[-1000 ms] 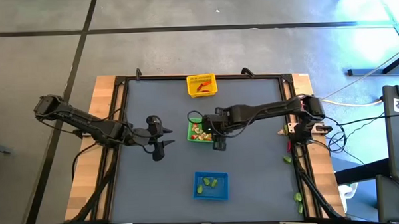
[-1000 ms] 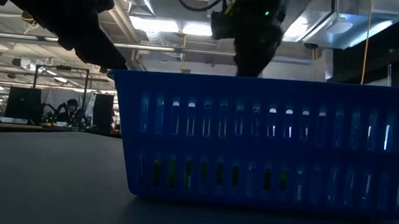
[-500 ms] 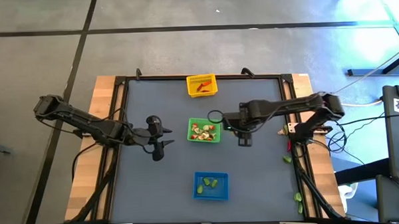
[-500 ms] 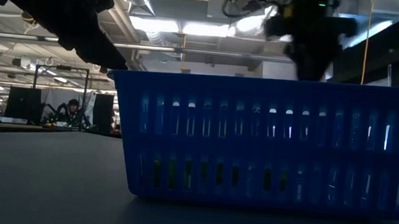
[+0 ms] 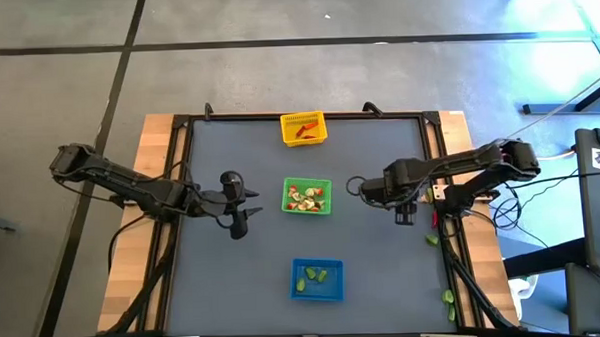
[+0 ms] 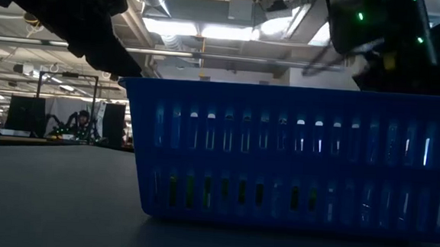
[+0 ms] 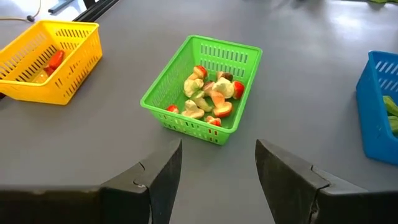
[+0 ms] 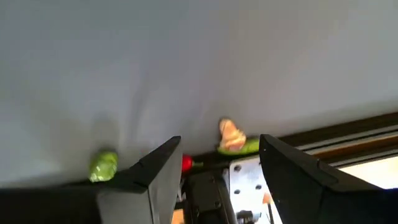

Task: Sort produce into baskets
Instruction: Put the brown mushroom into the green bin

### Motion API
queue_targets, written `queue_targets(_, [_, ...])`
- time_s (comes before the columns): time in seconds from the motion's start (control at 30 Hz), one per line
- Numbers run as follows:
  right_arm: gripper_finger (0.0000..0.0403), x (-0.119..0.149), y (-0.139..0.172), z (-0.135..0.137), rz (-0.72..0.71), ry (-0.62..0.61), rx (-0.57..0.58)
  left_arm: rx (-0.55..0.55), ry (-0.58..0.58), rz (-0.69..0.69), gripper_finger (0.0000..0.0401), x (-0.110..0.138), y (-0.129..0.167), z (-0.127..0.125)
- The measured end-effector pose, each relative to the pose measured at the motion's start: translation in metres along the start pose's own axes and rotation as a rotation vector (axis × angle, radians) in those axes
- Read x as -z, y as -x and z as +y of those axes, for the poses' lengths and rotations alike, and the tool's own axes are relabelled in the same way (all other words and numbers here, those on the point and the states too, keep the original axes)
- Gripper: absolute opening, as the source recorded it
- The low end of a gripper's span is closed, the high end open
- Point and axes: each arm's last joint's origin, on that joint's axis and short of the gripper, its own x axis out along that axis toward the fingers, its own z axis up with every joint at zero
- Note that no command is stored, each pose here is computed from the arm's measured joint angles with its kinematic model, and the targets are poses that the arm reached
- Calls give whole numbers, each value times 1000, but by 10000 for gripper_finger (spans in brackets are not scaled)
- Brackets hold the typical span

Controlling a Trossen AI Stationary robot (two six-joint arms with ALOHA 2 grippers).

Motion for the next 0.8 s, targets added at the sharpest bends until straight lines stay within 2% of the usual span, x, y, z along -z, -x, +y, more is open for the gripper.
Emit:
queue_targets(0.2, [214, 3, -34, 1, 153, 56, 2, 0, 0, 0, 200, 0, 0, 0])
queue_targets(0.47, [214, -14, -62, -6, 323, 82, 23, 0, 6, 0, 200, 0, 0, 0])
queue_targets(0.8, [214, -21, -101, -17, 430, 80, 2, 0, 27, 0, 200, 0, 0, 0])
